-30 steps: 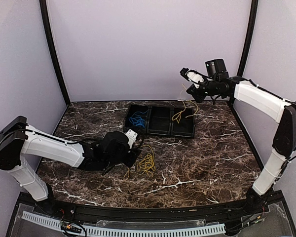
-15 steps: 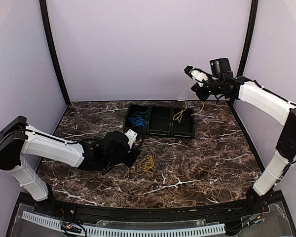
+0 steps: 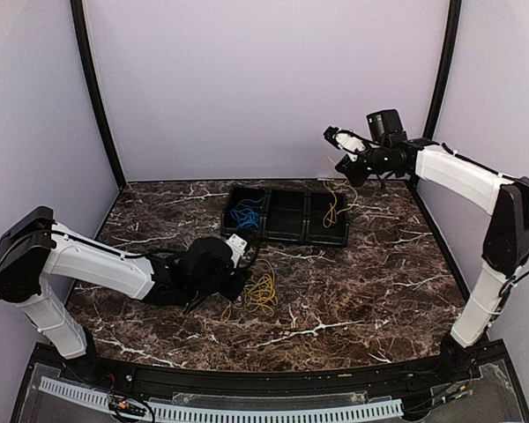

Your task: Untangle the cables

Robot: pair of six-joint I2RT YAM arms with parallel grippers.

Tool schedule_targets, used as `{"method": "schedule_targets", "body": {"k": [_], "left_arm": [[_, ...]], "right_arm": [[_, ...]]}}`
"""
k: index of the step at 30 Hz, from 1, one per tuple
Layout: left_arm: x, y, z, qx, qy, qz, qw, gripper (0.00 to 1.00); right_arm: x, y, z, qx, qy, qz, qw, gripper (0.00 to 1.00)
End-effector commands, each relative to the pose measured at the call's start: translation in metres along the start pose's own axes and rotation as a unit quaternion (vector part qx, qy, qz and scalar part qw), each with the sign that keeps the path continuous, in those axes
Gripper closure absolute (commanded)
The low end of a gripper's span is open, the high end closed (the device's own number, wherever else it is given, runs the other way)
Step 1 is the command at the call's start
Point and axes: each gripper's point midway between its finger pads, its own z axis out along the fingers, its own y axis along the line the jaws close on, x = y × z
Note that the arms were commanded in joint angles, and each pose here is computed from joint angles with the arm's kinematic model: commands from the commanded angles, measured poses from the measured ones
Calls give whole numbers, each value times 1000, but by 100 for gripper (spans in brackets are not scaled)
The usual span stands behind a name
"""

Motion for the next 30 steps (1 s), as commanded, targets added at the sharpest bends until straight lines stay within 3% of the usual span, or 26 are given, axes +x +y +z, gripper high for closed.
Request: {"method": "schedule_targets", "body": {"k": [1, 12, 30], "left_arm": [[-11, 0, -1, -4, -8, -4, 1000, 60], [-3, 3, -2, -11, 0, -2, 1000, 60], [-1, -2, 5, -4, 4, -5, 1000, 60]], "right_arm": [[-3, 16, 16, -52, -9, 26, 998, 100], [9, 43, 64, -131, 2, 75, 988, 100], [99, 66, 95, -116, 133, 101, 979, 100]]}}
